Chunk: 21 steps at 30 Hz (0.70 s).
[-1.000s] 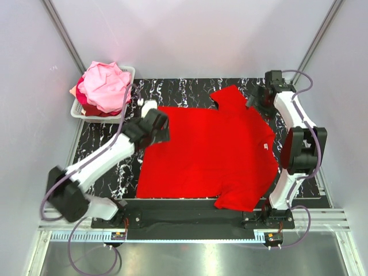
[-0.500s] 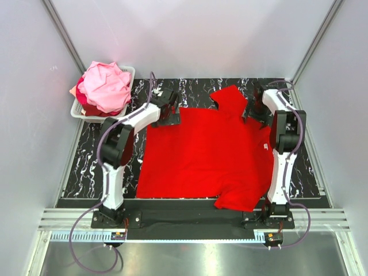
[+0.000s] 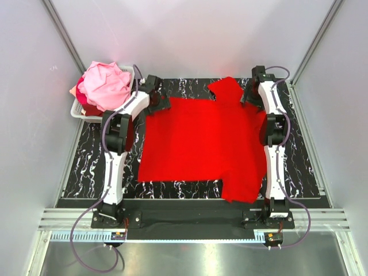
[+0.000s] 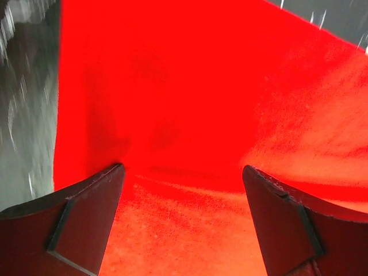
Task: Fold and stack the t-shirts
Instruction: Flatten the tshirt out
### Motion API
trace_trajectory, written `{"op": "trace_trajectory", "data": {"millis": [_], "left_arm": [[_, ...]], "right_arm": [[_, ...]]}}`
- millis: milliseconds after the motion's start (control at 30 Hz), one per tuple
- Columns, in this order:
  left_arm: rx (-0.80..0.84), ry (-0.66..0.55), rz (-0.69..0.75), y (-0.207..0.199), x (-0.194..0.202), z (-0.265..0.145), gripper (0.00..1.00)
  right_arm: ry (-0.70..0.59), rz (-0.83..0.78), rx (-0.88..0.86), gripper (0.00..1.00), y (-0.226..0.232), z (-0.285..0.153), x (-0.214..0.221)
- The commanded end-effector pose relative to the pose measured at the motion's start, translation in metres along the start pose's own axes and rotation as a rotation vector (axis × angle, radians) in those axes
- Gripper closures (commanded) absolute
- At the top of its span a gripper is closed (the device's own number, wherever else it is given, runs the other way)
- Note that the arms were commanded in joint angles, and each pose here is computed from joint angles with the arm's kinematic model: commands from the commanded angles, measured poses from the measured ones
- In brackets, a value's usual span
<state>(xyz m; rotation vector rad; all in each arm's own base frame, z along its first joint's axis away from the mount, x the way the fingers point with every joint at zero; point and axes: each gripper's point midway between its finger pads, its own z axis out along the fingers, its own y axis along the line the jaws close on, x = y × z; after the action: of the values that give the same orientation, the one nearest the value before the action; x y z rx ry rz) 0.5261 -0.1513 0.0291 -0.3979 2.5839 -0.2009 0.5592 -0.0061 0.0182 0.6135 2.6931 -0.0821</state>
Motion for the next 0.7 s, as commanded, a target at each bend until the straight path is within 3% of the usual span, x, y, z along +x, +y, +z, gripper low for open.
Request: {"op": "trace_trajectory", "data": {"millis": [0,267,433,533,567,600,667], "left_arm": [[0.037,0.018,-0.004,0.0,-0.02,0.019,0.08],[0.102,-0.026,-0.005,-0.018,-0.052,-0.002,0.08],[0.156,-0.107,0.01,-0.032,-0.063,-0.078,0.08],[0.147,-0.132,0.024,-0.024,-0.054,-0.127,0.07],[0.149,-0.135,0.03,-0.021,-0.048,-0.139,0.07],[0.111,-0.135,0.028,-0.005,-0.032,-0.156,0.07],[0.085,-0.115,0.018,0.011,-0.007,-0.168,0.07]], "right_arm": [[-0.034,-0.006,-0.053,0.17,0.016,0.023,-0.009],[-0.249,-0.002,-0.231,0.09,0.052,-0.021,-0.069],[-0.348,0.017,-0.342,0.08,0.06,-0.112,-0.091],[-0.372,0.008,-0.337,0.07,0.054,-0.165,-0.079],[-0.325,0.01,-0.321,0.07,0.051,-0.163,-0.061],[-0.35,0.028,-0.312,0.06,0.041,-0.195,-0.057],[-0.246,0.048,-0.281,0.06,0.027,-0.187,-0.015]]}}
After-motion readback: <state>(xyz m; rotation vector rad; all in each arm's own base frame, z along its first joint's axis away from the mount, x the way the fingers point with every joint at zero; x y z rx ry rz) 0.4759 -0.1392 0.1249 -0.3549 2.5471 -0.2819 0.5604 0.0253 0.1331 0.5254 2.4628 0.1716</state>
